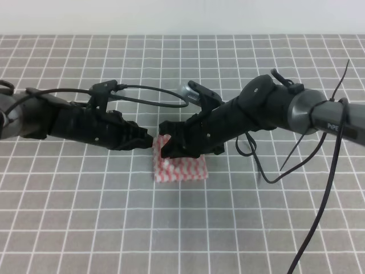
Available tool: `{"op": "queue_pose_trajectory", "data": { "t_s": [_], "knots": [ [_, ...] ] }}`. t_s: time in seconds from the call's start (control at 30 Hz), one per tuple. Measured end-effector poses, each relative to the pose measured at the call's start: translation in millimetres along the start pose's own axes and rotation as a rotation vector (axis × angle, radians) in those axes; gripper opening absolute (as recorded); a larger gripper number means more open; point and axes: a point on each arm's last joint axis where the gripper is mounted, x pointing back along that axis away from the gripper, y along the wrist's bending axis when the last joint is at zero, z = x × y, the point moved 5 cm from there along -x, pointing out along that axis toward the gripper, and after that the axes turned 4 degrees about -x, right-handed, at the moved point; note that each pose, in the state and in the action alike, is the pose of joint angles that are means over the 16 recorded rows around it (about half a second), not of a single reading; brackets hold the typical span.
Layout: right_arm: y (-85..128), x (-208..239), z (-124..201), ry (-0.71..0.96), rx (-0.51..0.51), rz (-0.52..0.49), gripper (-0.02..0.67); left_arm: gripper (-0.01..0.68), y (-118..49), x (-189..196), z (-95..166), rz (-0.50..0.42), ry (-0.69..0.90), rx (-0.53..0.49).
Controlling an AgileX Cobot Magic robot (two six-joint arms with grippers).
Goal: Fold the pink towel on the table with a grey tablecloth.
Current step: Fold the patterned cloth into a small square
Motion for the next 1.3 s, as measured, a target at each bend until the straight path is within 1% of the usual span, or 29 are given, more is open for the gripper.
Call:
{"op": "queue_pose_trajectory", "data": {
  "t_s": [0.4,0.6,0.73,0.9,1.13,1.3],
  "knots": [
    [5.0,-0.5,3.0,0.023,-0.024,-0.04,0.1,-0.001,0.5,-0.8,-0.1,-0.001,-0.003,0.006],
    [9.6,0.7,7.3,0.062,-0.029,-0.076,0.116,-0.001,-0.5,-0.5,-1.3,0.005,-0.009,0.013],
    [12.6,6.5,7.9,0.097,-0.023,-0.104,0.108,-0.001,-3.9,0.5,-5.2,0.023,-0.017,0.011],
    [9.5,17.5,4.0,0.132,-0.005,-0.107,0.075,-0.001,-12.5,1.5,-13.7,0.057,-0.026,-0.005],
    [-6.7,33.6,-2.5,0.17,0.015,-0.033,0.018,-0.001,-33.2,-4.5,-15.8,0.088,0.038,-0.065],
    [-19.7,39.1,-4.1,0.185,0.023,0.041,-0.009,-0.001,-42.0,-10.7,-7.3,0.068,0.126,-0.091]
  ]
}}
